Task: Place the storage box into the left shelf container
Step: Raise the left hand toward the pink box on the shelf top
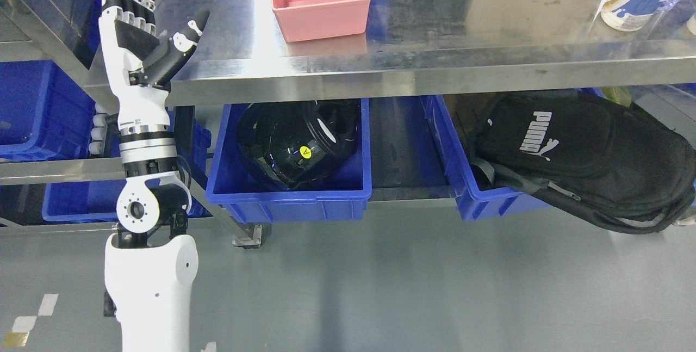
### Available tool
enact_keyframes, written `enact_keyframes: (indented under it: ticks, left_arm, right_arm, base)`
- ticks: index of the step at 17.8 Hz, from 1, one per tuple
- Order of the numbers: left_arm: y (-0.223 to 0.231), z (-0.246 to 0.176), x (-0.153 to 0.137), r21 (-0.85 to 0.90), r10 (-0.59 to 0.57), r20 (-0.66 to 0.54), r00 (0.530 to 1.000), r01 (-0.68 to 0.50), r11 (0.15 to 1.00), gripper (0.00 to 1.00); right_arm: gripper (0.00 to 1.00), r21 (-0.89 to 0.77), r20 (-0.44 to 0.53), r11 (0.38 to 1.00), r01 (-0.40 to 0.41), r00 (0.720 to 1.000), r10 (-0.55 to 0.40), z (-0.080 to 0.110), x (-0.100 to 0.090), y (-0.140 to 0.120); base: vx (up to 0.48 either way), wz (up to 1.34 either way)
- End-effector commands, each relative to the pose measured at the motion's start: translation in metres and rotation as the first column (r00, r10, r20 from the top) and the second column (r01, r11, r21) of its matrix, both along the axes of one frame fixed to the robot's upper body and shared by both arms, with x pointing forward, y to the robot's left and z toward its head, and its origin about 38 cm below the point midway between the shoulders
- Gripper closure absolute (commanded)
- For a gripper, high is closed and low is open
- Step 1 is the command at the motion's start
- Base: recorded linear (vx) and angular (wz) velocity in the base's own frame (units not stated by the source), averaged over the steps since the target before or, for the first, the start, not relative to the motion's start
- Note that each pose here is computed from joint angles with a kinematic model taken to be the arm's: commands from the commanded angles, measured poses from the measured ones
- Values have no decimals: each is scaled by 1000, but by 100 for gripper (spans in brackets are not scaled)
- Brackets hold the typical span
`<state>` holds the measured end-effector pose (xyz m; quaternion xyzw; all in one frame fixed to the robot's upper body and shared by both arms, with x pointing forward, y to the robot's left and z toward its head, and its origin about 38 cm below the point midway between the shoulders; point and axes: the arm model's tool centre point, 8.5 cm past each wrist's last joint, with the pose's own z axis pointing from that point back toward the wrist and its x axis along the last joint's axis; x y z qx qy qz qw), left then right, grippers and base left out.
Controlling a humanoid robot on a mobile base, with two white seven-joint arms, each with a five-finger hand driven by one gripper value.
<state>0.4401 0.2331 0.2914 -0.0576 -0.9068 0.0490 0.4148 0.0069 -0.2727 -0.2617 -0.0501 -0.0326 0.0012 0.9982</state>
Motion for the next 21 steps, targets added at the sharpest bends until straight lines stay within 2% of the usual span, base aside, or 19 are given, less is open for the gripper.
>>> enact_keyframes:
  ticks: [1,6,9,11,13,16,18,21]
  left_arm:
    - [12,-2,-2,8,26,-4,1000,-26,1000,0]
    - [25,14,-1,28,23,45,999,-25,999,0]
    - [38,41,1,206,-68,95,993,48,977,0]
    - [56,64,5,355,-131,64,989,100,930,0]
    - [79,97,11,511,-191,7,982,160,844,0]
    - [108,128,12,728,-168,-80,983,173,664,0]
    - [94,145,19,848,-156,-143,977,202,491,0]
    - [62,148,43,935,-95,-216,972,234,268,0]
  right_arm:
    - [0,-17,23,1000,3,1000,-2,1,10,-11]
    - [0,-17,23,1000,3,1000,-2,1,10,-11]
    - [0,-18,23,1000,3,1000,-2,1,10,-11]
    - [0,-18,23,1000,3,1000,-2,1,10,-11]
    - [0,-18,23,1000,3,1000,-2,1,10,-11]
    - [0,-18,23,1000,3,1000,-2,1,10,-11]
    - [0,-17,23,1000,3,1000,-2,1,10,-11]
    - [0,-18,23,1000,3,1000,-2,1,10,-11]
  base:
    - [0,0]
    - [0,0]
    - [0,0]
    - [0,0]
    - [0,0]
    - [0,0]
    - [0,0]
    - [0,5]
